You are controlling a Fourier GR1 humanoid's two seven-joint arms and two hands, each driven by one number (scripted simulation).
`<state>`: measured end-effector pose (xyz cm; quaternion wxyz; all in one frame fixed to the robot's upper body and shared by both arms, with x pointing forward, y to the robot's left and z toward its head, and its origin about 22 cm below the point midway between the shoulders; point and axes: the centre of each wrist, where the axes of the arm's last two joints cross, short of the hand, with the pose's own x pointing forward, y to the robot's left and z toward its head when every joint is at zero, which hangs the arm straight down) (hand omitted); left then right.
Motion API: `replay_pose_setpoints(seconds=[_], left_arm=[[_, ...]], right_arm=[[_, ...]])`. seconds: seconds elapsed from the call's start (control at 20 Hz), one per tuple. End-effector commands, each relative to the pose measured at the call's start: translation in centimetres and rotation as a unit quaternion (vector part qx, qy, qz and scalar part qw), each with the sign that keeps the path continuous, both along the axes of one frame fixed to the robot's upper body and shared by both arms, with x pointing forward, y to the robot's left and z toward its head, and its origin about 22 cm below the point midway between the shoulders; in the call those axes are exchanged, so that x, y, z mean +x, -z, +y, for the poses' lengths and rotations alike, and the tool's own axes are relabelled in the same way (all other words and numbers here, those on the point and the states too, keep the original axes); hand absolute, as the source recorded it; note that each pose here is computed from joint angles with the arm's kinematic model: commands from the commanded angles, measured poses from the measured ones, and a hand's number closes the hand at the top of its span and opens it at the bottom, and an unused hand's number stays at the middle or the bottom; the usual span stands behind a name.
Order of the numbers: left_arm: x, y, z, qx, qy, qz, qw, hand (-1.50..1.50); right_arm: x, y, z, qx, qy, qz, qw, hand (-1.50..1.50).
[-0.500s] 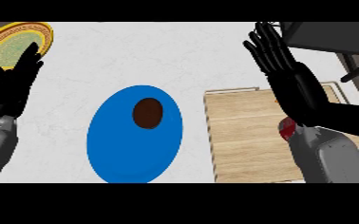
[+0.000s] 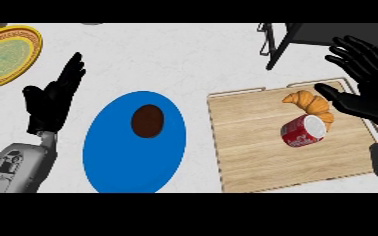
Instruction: Pick the can from the tray and place it in the tiered shelf
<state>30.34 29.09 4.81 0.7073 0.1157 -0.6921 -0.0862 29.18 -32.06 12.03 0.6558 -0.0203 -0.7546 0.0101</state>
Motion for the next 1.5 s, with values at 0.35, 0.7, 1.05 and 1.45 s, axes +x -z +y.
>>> replay_pose_setpoints(seconds=[0.35,0.7,1.05,1.45], left_arm=[[-1.5,4.1,-5.6,-0.021,0.058,-0.007,0.9981,0.0],[-2.6,3.7,-7.0,-0.029,0.06,0.001,0.9978,0.0],[-2.6,3.9,-6.7,-0.034,0.075,-0.002,0.9966,0.0],[-1.3,2.6,-5.7,-0.028,0.067,-0.006,0.9973,0.0]], right_arm=[[-7.2,6.0,-9.4,-0.072,0.318,-0.045,0.944,-1.5],[-9.0,1.3,-10.5,-0.144,0.125,0.028,0.981,-1.5],[-8.7,-6.6,-6.9,-0.238,0.087,0.078,0.964,-1.5],[-8.4,-12.4,-3.1,-0.421,-0.006,0.189,0.887,-1.5]])
